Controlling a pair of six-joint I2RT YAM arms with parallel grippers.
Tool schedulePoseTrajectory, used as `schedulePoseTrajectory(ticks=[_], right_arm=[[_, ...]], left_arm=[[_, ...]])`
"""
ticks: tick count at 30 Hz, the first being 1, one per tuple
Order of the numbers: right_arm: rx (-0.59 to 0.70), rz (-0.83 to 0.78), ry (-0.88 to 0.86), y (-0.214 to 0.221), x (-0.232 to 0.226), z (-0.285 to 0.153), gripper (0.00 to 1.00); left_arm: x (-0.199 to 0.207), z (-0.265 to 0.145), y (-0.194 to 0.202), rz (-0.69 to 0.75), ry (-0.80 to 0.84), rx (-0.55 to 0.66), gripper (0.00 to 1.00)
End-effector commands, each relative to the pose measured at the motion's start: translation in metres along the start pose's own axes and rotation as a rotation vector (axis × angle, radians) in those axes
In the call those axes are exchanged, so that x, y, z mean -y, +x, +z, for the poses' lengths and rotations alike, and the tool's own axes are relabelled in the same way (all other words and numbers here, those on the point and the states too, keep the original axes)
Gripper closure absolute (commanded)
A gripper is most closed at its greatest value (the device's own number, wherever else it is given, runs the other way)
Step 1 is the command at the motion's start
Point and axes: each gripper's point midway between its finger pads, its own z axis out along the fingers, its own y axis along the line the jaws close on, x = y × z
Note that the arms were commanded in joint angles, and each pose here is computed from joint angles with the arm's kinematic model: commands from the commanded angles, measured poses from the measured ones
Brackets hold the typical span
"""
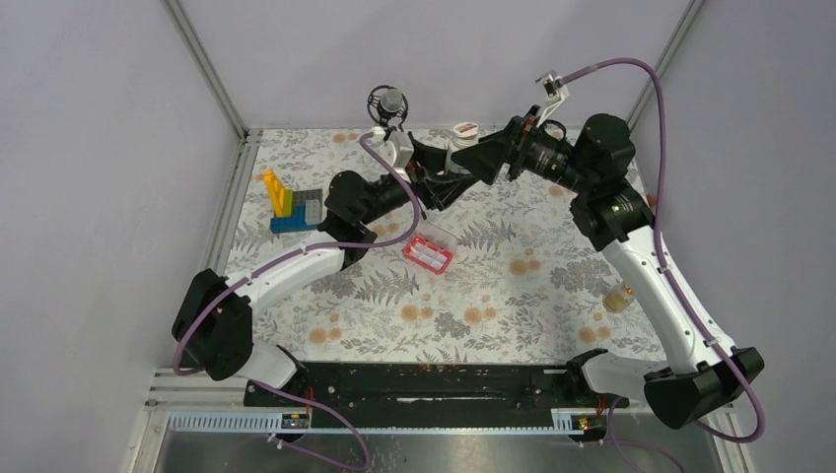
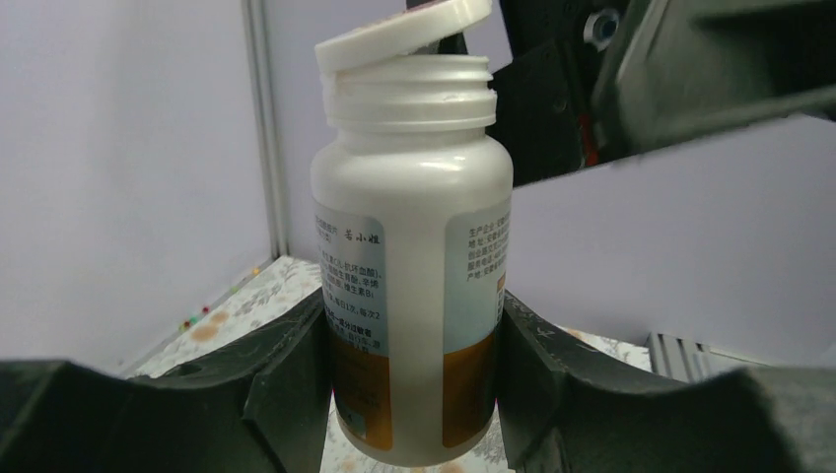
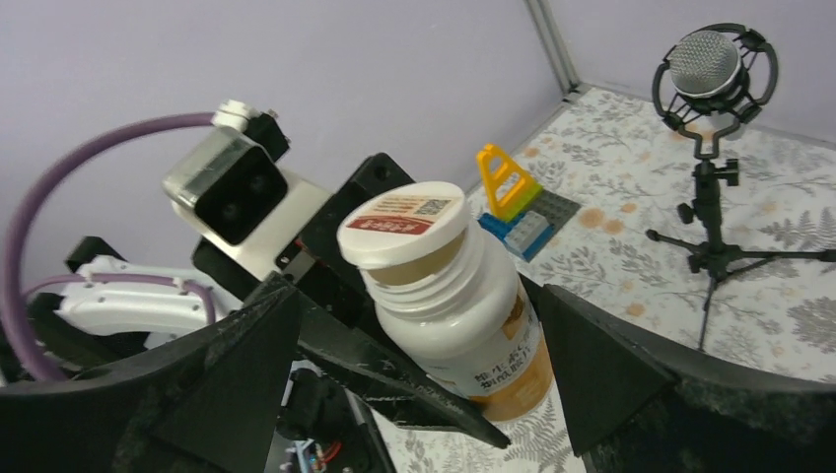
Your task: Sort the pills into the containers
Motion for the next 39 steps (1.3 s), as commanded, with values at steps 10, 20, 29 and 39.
schedulePoseTrajectory(ticks=[10, 20, 29, 39], right_arm=[[-0.025, -0.286, 0.177, 0.007, 0.011, -0.007, 0.31], [-0.007, -0.259, 0.176, 0.012, 0.014, 0.003, 0.34], [-0.048, -0.222, 0.226, 0.027, 0.026, 0.004, 0.77], [0.05, -0.234, 0.52, 0.037, 0.085, -0.029, 0.78]], left_arm=[[0.03, 0.013, -0.051, 0.065, 0.162, 0.109, 0.93], [0.03, 0.01, -0.036, 0.056, 0.165, 0.047, 0.9], [0.024, 0.006, -0.026, 0.027, 0.123, 0.019, 0.36], [-0.013, -0.043, -0.005, -0.035, -0.22, -0.021, 0.01]])
